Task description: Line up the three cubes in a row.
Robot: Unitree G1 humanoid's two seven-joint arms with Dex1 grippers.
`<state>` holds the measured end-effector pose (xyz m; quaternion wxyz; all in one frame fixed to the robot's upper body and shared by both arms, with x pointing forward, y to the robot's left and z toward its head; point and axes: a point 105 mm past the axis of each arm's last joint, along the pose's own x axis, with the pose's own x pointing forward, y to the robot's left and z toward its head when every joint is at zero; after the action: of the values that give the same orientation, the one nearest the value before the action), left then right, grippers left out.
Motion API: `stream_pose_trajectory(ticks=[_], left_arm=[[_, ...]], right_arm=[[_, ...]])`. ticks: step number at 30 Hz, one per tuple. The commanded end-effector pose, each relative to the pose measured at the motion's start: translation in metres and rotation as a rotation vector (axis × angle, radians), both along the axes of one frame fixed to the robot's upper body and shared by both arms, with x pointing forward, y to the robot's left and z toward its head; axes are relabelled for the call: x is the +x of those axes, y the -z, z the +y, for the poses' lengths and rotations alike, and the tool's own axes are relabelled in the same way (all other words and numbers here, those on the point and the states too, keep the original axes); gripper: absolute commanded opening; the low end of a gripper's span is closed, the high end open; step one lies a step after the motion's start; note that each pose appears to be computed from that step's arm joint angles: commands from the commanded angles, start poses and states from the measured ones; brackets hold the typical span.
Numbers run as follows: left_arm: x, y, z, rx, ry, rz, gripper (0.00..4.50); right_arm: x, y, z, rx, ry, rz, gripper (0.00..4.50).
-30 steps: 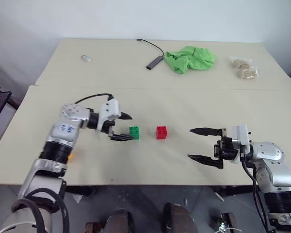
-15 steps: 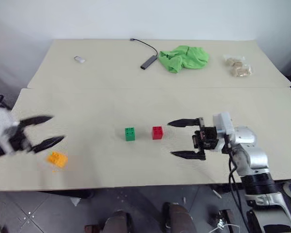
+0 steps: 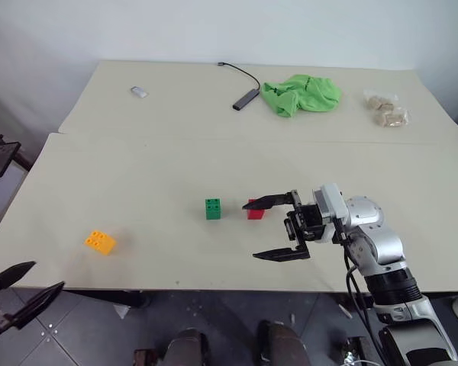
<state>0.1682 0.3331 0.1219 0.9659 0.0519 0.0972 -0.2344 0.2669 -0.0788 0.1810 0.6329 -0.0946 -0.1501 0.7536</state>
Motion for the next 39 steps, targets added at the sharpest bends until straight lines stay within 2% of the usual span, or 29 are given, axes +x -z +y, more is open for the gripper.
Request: stream_pose_trajectory(ticks=[1, 6, 7, 9, 16, 19, 22, 30, 35, 39], left_arm=[[0.017, 0.005, -0.006, 0.012, -0.048, -0.049, 4.44], [0.033, 0.023, -0.008, 0.005, -0.103, -0.039, 4.44], [0.035, 0.024, -0.009, -0.007, -0.104, -0.039, 4.07], [0.042, 0.025, -0.017, -0.011, -0.063, -0.035, 3.64], [0.067, 0.008, -0.023, 0.008, 0.034, -0.085, 1.55], [0.083, -0.005, -0.050, 0.053, 0.235, -0.104, 1.47], [0.111, -0.018, -0.073, 0.127, 0.435, -0.126, 1.47], [0.174, -0.027, -0.114, 0.291, 0.752, -0.107, 1.47], [0.190, -0.016, -0.123, 0.352, 0.839, -0.038, 1.47], [0.192, -0.016, -0.130, 0.341, 0.899, -0.015, 1.47]], right_arm=[[0.000, -0.005, -0.004, -0.004, 0.001, -0.043, 4.50], [-0.001, -0.002, -0.007, -0.021, 0.014, -0.037, 4.50], [-0.002, -0.002, -0.008, -0.024, 0.016, -0.038, 4.50], [0.000, -0.001, -0.011, -0.028, 0.042, -0.038, 4.50], [0.000, 0.003, -0.019, -0.036, 0.098, -0.023, 4.50], [0.002, 0.005, -0.027, -0.037, 0.147, -0.013, 4.50], [0.005, 0.006, -0.036, -0.035, 0.203, 0.001, 4.50], [0.005, 0.010, -0.055, -0.026, 0.323, 0.004, 4.50], [-0.003, 0.010, -0.062, -0.020, 0.387, 0.002, 4.50], [-0.011, 0.014, -0.068, -0.027, 0.434, 0.013, 4.50]])
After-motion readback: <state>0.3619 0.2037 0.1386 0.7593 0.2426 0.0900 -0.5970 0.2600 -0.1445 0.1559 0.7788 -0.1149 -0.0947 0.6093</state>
